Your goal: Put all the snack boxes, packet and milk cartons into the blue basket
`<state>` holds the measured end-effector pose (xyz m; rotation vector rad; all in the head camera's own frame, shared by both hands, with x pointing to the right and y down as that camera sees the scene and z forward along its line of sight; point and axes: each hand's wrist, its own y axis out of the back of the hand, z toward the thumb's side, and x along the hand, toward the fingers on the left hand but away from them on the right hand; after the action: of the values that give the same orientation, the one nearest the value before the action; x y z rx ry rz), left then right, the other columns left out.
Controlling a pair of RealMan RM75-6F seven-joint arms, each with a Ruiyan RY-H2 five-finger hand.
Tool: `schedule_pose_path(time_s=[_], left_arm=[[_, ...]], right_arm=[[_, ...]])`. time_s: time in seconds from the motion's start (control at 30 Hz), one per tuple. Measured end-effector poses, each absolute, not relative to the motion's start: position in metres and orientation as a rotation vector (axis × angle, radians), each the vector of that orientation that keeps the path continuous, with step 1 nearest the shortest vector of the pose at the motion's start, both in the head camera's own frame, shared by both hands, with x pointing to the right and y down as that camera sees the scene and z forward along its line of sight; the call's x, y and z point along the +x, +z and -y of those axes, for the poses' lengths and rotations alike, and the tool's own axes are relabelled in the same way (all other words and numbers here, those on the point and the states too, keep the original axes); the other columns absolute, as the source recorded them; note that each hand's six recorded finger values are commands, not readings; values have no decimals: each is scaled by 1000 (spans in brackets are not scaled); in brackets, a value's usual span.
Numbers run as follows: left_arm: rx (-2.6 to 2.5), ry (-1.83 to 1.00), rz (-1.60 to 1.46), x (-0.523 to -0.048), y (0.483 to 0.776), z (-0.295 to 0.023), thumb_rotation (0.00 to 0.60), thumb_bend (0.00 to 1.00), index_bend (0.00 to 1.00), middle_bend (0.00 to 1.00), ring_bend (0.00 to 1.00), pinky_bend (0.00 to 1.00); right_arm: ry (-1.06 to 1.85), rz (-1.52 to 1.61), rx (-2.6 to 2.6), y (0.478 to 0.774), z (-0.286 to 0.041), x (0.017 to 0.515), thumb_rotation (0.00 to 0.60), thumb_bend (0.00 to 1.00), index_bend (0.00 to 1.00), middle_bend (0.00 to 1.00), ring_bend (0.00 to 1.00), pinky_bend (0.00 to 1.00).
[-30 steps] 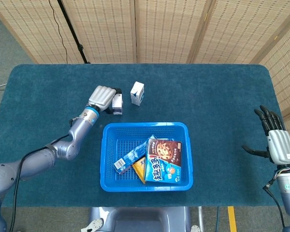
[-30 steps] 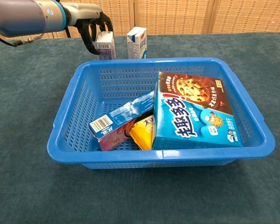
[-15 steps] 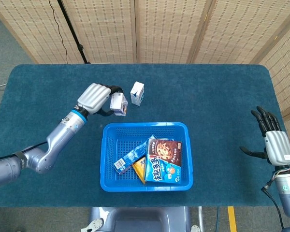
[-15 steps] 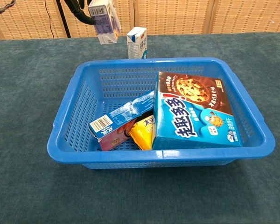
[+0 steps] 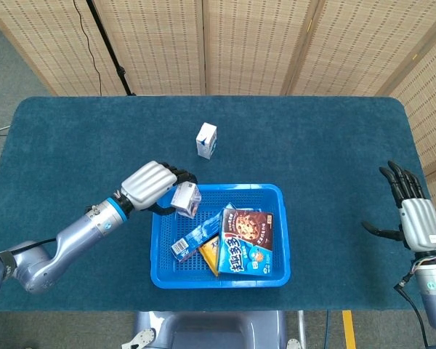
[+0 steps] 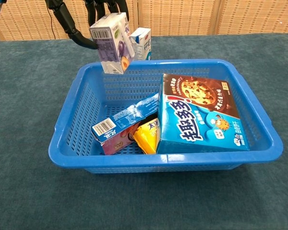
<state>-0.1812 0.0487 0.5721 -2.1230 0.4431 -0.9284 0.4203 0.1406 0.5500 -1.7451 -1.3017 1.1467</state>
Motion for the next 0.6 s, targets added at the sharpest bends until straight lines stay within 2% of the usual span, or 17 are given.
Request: schedule_pose_path(time_s=[0.07,0.13,0.2,0.27,0.37,0.6], left_arm=[[-2103,-944,-436,-182,576,-50,600,336,423,397,344,297],[-2095,-968,-425,-184,582,-52,600,314,336,280,204,172],[-2101,-997,-394,-184,587,-56,600,263,98,55,24,23],[-2114,-1030,-355,-185,593,-60,600,210,0,0,0,0],[-2123,-1065,-328,-186,597,-61,600,134,0,0,0,0],[-2092,-1046,-425,-188,592,-44,600,122,0,0,0,0]], right_arm=[[1142,1301,-1747,549,-141,420,600,0,0,0,0,0],[1138,1300,-1749,549,-141,419,600,0,0,0,0,0],[1137,1300,-1749,549,-141,419,600,0,0,0,0,0],[1138,1301,-1749,548,-141,420,600,0,0,0,0,0],[1139,1302,-1749,548,-141,420,600,0,0,0,0,0],[1139,1298,-1752,549,-141,419,600,0,0,0,0,0]])
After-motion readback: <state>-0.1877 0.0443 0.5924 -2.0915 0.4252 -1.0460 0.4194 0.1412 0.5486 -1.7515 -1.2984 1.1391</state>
